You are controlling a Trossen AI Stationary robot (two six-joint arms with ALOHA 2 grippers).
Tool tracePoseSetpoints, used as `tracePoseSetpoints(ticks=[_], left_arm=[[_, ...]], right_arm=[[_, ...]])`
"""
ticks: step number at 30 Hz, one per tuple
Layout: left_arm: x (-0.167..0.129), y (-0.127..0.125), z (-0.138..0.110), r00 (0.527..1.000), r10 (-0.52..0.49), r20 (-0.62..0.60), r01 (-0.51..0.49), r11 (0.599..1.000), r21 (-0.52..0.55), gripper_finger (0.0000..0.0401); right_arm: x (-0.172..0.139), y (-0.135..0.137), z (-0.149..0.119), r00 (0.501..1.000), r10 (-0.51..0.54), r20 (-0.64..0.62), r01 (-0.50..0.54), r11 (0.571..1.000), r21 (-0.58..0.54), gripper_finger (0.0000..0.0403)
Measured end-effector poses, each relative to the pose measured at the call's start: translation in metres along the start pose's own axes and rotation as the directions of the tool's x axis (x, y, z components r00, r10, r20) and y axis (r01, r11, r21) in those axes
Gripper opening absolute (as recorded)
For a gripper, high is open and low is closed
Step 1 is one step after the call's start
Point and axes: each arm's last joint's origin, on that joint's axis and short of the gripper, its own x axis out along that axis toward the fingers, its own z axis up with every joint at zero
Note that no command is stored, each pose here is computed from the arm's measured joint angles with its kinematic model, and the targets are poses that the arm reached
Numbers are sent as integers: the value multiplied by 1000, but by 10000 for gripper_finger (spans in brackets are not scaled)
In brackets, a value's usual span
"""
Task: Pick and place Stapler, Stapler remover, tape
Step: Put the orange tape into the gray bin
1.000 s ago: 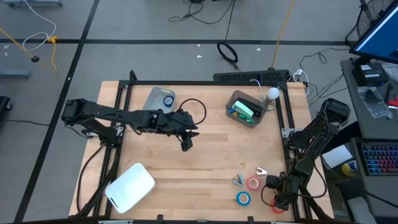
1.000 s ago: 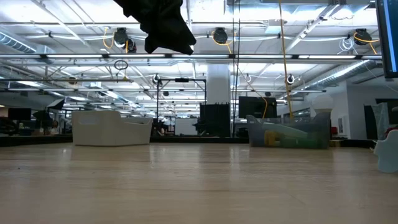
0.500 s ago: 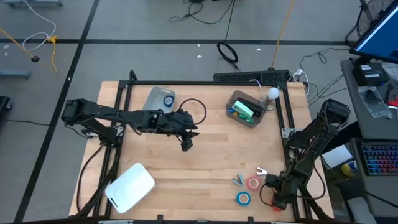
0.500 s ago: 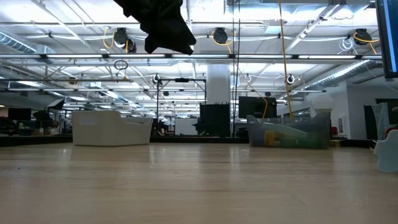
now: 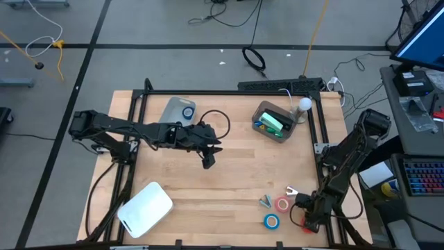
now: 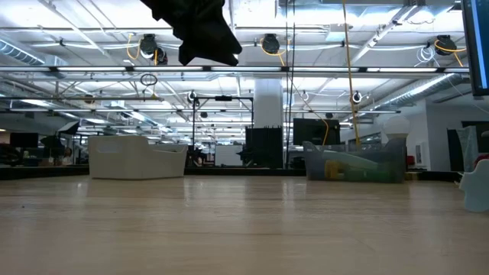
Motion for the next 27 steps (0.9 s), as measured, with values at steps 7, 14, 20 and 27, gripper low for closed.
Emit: tracePoseSetpoints(ticks=[7,14,20,27], left_arm=[[0,-3,0,996,-84,-14,84,996,-22,134],[-2,-12,9,969,-242,56,244,969,-40,134],[-7,-26,21,920,-341,194,348,937,-6,134],[-16,-40,33,843,-412,345,425,904,42,134]], right_arm=[[-35,17,8,952,258,163,-260,966,-12,30],[-86,24,31,683,445,578,-453,880,-142,30],[-116,23,53,438,432,788,-402,879,-258,30],[-142,27,84,143,361,922,-246,915,-320,30]])
